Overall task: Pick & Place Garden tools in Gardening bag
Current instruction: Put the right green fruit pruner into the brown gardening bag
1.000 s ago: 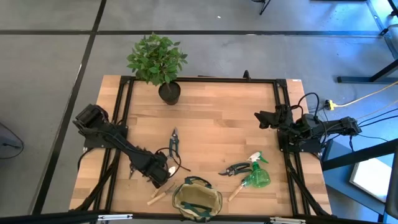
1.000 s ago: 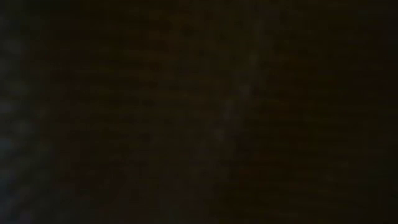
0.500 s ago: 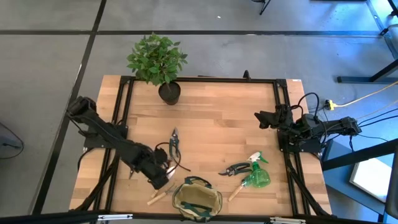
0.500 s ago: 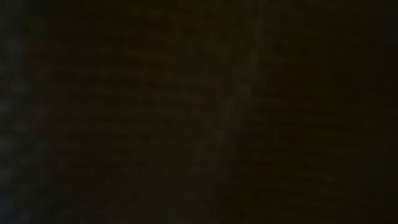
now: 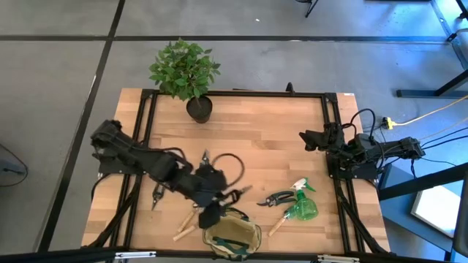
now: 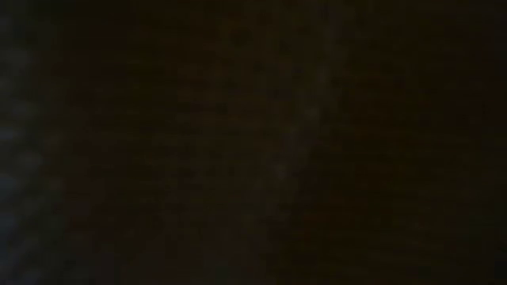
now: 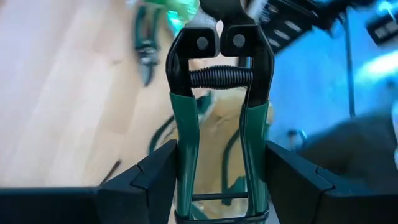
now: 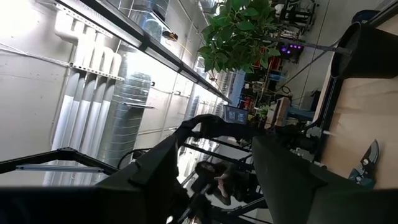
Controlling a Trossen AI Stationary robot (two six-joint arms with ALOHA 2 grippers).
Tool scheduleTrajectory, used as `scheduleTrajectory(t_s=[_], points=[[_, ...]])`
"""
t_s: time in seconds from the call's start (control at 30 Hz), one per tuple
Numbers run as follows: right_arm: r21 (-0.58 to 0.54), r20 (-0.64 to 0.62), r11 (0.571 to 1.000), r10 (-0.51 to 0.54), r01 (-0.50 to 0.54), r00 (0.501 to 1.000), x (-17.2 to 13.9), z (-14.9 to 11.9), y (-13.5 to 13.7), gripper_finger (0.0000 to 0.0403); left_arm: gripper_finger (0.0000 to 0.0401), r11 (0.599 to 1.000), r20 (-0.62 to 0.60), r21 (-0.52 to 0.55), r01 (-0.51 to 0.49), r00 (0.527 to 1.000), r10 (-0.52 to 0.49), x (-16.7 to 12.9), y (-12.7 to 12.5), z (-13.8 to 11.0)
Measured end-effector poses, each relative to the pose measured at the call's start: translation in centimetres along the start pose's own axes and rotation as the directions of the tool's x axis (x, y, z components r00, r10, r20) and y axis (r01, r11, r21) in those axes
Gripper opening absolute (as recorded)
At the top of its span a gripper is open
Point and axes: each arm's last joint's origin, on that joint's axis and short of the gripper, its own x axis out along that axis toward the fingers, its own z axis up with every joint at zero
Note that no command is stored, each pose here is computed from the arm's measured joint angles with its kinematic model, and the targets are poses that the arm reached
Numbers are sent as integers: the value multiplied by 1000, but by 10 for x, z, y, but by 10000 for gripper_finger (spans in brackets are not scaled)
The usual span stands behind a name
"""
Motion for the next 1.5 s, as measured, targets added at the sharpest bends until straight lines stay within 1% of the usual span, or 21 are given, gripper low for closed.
scheduleTrajectory(t_s=[0.07,0.2,0.33,0.43,0.53,0.73,0.83,0.9,1.0,1.07,1.17,1.3,1.37,1.5], points=[[1,0,1000,2,-2,1000,0,0,0,209,201,998,-62,57,19,998,-15,12,-5,3],[0,3,1000,1,-1,1000,0,0,0,209,201,989,-240,148,20,971,17,42,-11,-2],[-2,2,1000,1,-1,1000,0,0,0,209,201,968,-323,244,57,946,26,63,-18,-6],[-3,1,1000,-1,1,1000,0,0,0,209,201,955,-364,282,91,931,19,77,-20,-7],[-7,-2,1000,-10,10,1000,0,0,-1,209,201,941,-374,320,110,927,19,88,-21,-6],[-9,-6,1000,-13,13,1000,0,0,-1,209,201,927,-411,357,114,911,46,111,-16,-10],[-8,-22,1000,-5,5,1000,0,-1,-1,209,201,922,-415,371,114,908,55,117,-15,-10],[-12,-50,1000,24,-25,998,0,-1,1,209,201,919,-420,378,115,905,59,120,-15,-12],[-88,-125,990,97,-108,987,0,-2,10,209,201,919,-424,378,114,904,63,122,-14,-13],[-133,-166,979,133,-156,977,1,0,20,209,201,919,-421,377,114,905,61,122,-14,-12],[-205,-183,952,193,-229,964,2,4,39,209,201,920,-422,376,113,905,62,122,-14,-12],[-346,-216,884,252,-315,943,5,10,72,209,201,920,-421,376,112,905,61,122,-14,-12],[-417,-264,848,231,-327,936,10,12,89,209,201,921,-421,374,111,905,62,123,-14,-12],[-523,-387,787,124,-328,914,24,12,124,209,201,921,-422,374,110,905,63,123,-14,-13]])
